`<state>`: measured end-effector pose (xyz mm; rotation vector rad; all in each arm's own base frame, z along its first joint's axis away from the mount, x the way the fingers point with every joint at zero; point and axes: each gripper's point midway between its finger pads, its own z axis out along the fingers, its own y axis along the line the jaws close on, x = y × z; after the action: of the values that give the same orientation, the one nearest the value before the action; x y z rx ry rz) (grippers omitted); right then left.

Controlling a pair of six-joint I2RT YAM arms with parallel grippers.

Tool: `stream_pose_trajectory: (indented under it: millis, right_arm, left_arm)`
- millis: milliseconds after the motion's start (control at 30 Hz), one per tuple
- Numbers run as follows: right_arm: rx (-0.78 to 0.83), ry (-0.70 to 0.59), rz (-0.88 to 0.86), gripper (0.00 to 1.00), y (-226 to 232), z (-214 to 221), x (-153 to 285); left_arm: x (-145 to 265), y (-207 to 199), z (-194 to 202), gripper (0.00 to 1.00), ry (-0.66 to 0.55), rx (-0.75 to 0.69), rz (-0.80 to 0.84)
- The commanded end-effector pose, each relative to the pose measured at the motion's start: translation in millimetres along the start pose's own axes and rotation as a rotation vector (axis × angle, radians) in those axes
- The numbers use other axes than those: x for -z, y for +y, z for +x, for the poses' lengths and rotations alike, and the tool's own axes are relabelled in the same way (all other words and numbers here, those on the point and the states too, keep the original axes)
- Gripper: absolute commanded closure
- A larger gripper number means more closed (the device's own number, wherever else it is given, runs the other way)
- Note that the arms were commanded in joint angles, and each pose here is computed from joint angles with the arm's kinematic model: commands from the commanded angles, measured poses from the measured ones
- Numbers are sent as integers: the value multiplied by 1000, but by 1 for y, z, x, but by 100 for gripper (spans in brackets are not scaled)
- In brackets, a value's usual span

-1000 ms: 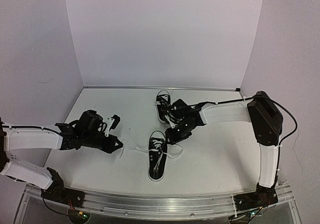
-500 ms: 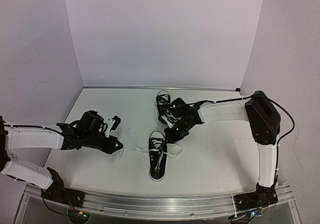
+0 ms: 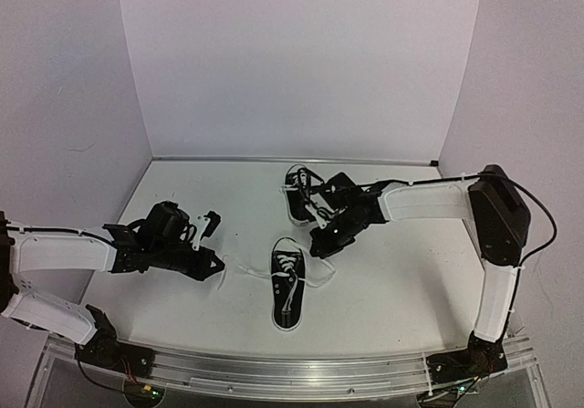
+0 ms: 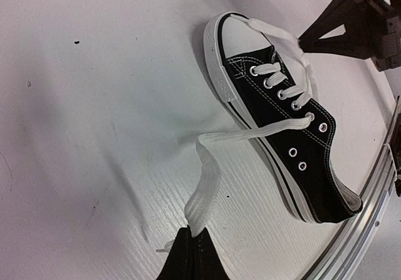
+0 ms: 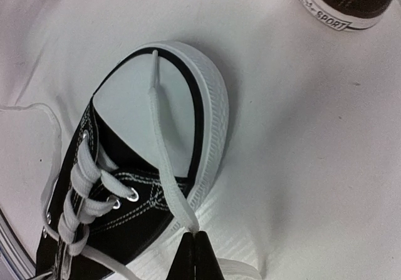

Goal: Tie the shoes

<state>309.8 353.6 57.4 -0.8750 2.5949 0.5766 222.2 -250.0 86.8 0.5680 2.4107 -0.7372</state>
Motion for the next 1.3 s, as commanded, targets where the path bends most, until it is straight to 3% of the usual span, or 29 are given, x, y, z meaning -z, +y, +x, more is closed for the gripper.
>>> stream_pose_trajectory:
  millis: [0,267,467,600,833,1267]
  right_arm:
    - [-9,-119,-28,100,7,-22,40]
    - [-88,-249,-16,100,2,-24,92]
    - [-75,-440,-139,100,35,-58,157]
    - [-54,-493,-191,100,47,-70,175]
    - [-5,-487,-290,100,75,-84,168]
    - [104,-390,-411,100,153,-105,101]
  left_arm:
    - [6,-14,-27,100,-61,-33,35]
    - [25,-32,-39,100,-76,-43,95]
    - [65,-53,-58,100,-191,-71,171]
    - [84,-72,-66,100,-235,-76,257]
    - [117,-95,-74,100,-292,-103,368]
    - [142,-111,-71,100,-317,-126,447]
